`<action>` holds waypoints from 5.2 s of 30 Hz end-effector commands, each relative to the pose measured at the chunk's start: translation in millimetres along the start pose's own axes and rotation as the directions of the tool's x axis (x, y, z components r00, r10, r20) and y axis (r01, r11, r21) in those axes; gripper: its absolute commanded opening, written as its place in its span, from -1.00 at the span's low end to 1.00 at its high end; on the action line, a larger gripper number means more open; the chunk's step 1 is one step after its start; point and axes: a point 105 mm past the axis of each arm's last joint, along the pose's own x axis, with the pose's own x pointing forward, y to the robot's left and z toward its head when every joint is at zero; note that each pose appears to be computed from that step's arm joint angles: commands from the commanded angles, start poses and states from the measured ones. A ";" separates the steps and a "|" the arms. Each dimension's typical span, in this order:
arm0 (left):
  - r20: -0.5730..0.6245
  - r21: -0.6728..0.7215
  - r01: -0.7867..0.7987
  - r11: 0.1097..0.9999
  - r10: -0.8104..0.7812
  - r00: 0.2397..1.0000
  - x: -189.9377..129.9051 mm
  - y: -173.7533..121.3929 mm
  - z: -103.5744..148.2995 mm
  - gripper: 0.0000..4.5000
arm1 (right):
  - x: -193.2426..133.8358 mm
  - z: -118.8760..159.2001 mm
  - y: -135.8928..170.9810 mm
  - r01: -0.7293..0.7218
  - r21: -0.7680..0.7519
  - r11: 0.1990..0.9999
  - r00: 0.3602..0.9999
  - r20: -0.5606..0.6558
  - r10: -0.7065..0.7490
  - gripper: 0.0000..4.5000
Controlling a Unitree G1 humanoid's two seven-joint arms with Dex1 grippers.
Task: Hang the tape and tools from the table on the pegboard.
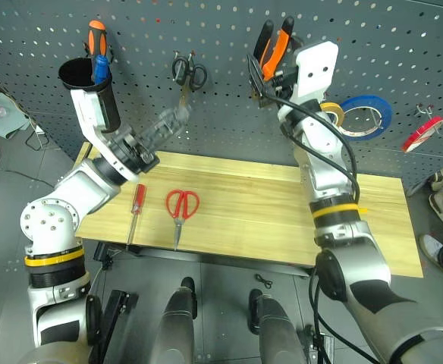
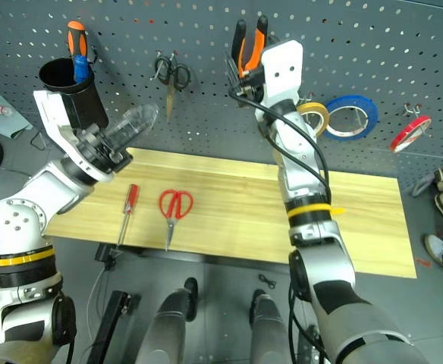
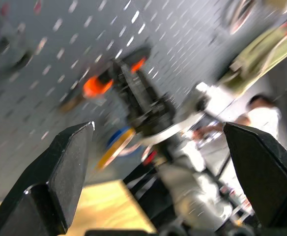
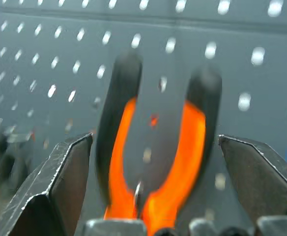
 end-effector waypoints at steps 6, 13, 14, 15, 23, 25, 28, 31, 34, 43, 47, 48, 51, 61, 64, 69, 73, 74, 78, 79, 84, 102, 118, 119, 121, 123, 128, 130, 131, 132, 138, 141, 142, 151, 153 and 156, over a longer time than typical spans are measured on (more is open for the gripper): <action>-0.223 0.240 -0.386 0.891 0.438 0.871 -42.7 44.3 -73.3 1.00 | -75.5 11.5 35.3 -0.333 0.165 0.928 0.924 -0.137 0.356 0.99; -0.221 0.436 -0.639 0.633 0.764 0.606 -74.5 85.8 -120.6 1.00 | -138.3 -17.9 60.5 -0.557 0.345 0.755 0.714 -0.264 0.648 0.99; -0.222 0.451 -0.665 0.595 0.797 0.562 -79.6 90.5 -128.3 1.00 | -143.4 -21.3 60.0 -0.574 0.354 0.739 0.692 -0.272 0.668 0.99; -0.225 0.457 -0.678 0.575 0.813 0.537 -82.4 92.7 -133.3 1.00 | -146.3 -23.4 59.4 -0.583 0.359 0.729 0.680 -0.276 0.679 0.99; -0.271 0.471 -0.690 0.550 0.834 0.481 -77.8 107.4 -168.8 1.00 | -161.7 -27.4 57.6 -0.672 0.372 0.640 0.566 -0.299 0.768 0.99; -0.283 0.490 -0.702 0.516 0.857 0.432 -82.6 114.6 -177.0 1.00 | -167.9 -28.3 59.1 -0.691 0.373 0.620 0.537 -0.309 0.785 0.99; -0.304 0.486 -0.696 0.528 0.849 0.432 -78.4 116.3 -186.6 1.00 | -171.4 -28.5 60.2 -0.696 0.372 0.614 0.527 -0.315 0.789 0.99; -0.312 0.491 -0.688 0.535 0.845 0.434 -73.7 117.0 -192.2 1.00 | -171.7 -27.7 60.4 -0.690 0.371 0.621 0.533 -0.319 0.783 0.99; -0.333 0.485 -0.674 0.557 0.830 0.447 -68.2 115.6 -197.4 1.00 | -172.1 -27.3 59.7 -0.682 0.363 0.634 0.543 -0.329 0.773 0.99; -0.318 0.517 -0.685 0.512 0.859 0.402 -76.0 121.7 -190.8 -0.40 | -167.6 -27.4 56.5 -0.668 0.346 0.659 0.569 -0.333 0.752 1.00; -0.315 0.521 -0.686 0.508 0.861 0.398 -77.6 121.5 -189.9 -0.95 | -165.9 -28.9 55.9 -0.667 0.335 0.665 0.575 -0.336 0.746 1.00; -0.315 0.521 -0.686 0.508 0.861 0.399 -77.5 121.2 -189.8 -0.95 | -165.6 -29.0 55.9 -0.666 0.335 0.667 0.577 -0.336 0.745 1.00; -0.289 0.538 -0.659 0.525 0.850 0.441 -71.0 118.1 -185.9 -0.95 | -164.7 -28.9 56.6 -0.664 0.331 0.670 0.583 -0.331 0.742 1.00; 0.027 0.630 -0.504 0.591 0.632 0.775 -44.5 52.6 -106.4 -0.95 | -146.0 15.5 56.3 -0.614 0.301 0.729 0.705 -0.206 0.679 1.00; 0.121 0.679 -0.482 0.554 0.563 0.817 -43.3 30.7 -85.6 -0.95 | -133.0 39.0 59.1 -0.600 0.313 0.736 0.744 -0.120 0.658 1.00; 0.268 0.726 -0.492 0.480 0.461 0.846 -26.7 2.9 -51.8 -0.95 | -101.8 82.3 55.9 -0.579 0.286 0.763 0.805 0.052 0.591 1.00; 0.358 0.751 -0.522 0.406 0.413 0.837 -14.7 -6.3 -28.5 -0.95 | -87.8 96.6 52.6 -0.571 0.288 0.769 0.817 0.111 0.565 1.00; 0.384 0.751 -0.536 0.385 0.405 0.830 -13.0 -7.5 -21.7 -0.95 | -85.9 98.3 52.0 -0.574 0.282 0.769 0.816 0.117 0.566 1.00; 0.440 0.745 -0.574 0.341 0.396 0.806 -10.5 -7.3 -6.8 -0.95 | -82.5 98.7 49.1 -0.573 0.274 0.772 0.818 0.124 0.562 1.00; 0.447 0.743 -0.578 0.337 0.394 0.803 -10.0 -7.4 -4.9 -0.95 | -82.5 98.6 48.3 -0.572 0.273 0.773 0.818 0.125 0.561 1.00; 0.426 0.730 -0.575 0.370 0.411 0.806 -4.5 -1.7 -8.7 -0.95 | -82.3 96.2 44.1 -0.565 0.268 0.780 0.823 0.116 0.556 1.00; 0.313 0.700 -0.565 0.436 0.524 0.792 5.5 34.2 -34.9 -0.38 | -91.7 56.8 58.2 -0.539 0.242 0.807 0.811 -0.107 0.574 1.00; 0.046 0.602 -0.735 0.313 0.905 0.423 -125.7 130.9 -67.4 0.97 | -127.4 2.7 114.0 -0.673 0.318 0.667 0.612 -0.266 0.745 1.00; 0.017 0.604 -0.729 0.322 0.909 0.416 -130.1 136.3 -66.8 0.97 | -126.4 2.3 114.9 -0.680 0.325 0.657 0.600 -0.268 0.754 1.00; -0.033 0.614 -0.713 0.337 0.914 0.404 -135.2 144.7 -68.2 0.97 | -123.7 -0.4 112.8 -0.687 0.326 0.649 0.585 -0.282 0.760 1.00; -0.053 0.606 -0.727 0.324 0.928 0.370 -141.9 157.1 -66.2 0.97 | -117.0 -4.1 104.6 -0.682 0.310 0.662 0.588 -0.306 0.749 1.00; -0.079 0.587 -0.737 0.335 0.930 0.360 -139.3 174.2 -69.2 0.97 | -109.6 -6.0 92.1 -0.677 0.295 0.674 0.592 -0.327 0.737 1.00; -0.093 0.583 -0.731 0.356 0.922 0.375 -134.4 178.1 -72.6 0.97 | -109.3 -5.6 89.7 -0.676 0.298 0.675 0.590 -0.331 0.737 1.00; -0.100 0.577 -0.731 0.364 0.920 0.379 -132.1 181.1 -74.5 0.97 | -109.7 -5.3 88.6 -0.674 0.302 0.674 0.588 -0.333 0.737 1.00; -0.104 0.573 -0.732 0.368 0.919 0.380 -130.8 183.2 -75.6 0.97 | -110.1 -5.0 87.9 -0.673 0.306 0.674 0.586 -0.335 0.738 1.00; -0.169 0.570 -0.717 0.401 0.911 0.375 -122.5 193.3 -87.7 0.87 | -111.9 -4.8 83.5 -0.670 0.303 0.678 0.579 -0.358 0.733 1.00; -0.192 0.549 -0.729 0.409 0.911 0.366 -121.5 195.1 -93.0 0.41 | -111.0 -5.6 82.7 -0.668 0.303 0.680 0.579 -0.362 0.731 1.00; -0.196 0.551 -0.727 0.409 0.910 0.364 -120.6 195.3 -94.9 0.29 | -110.3 -6.5 82.0 -0.667 0.300 0.682 0.579 -0.367 0.728 1.00; -0.139 0.559 -0.737 0.380 0.919 0.369 -115.7 192.6 -85.1 -0.70 | -106.6 -8.3 79.1 -0.663 0.283 0.693 0.591 -0.370 0.717 1.00; -0.092 0.592 -0.708 0.385 0.905 0.416 -107.6 181.7 -73.6 -0.70 | -104.3 0.1 78.8 -0.665 0.286 0.690 0.608 -0.330 0.722 1.00; 0.007 0.642 -0.658 0.393 0.856 0.518 -87.7 147.0 -54.1 -0.70 | -100.7 22.5 79.7 -0.667 0.325 0.671 0.641 -0.210 0.739 1.00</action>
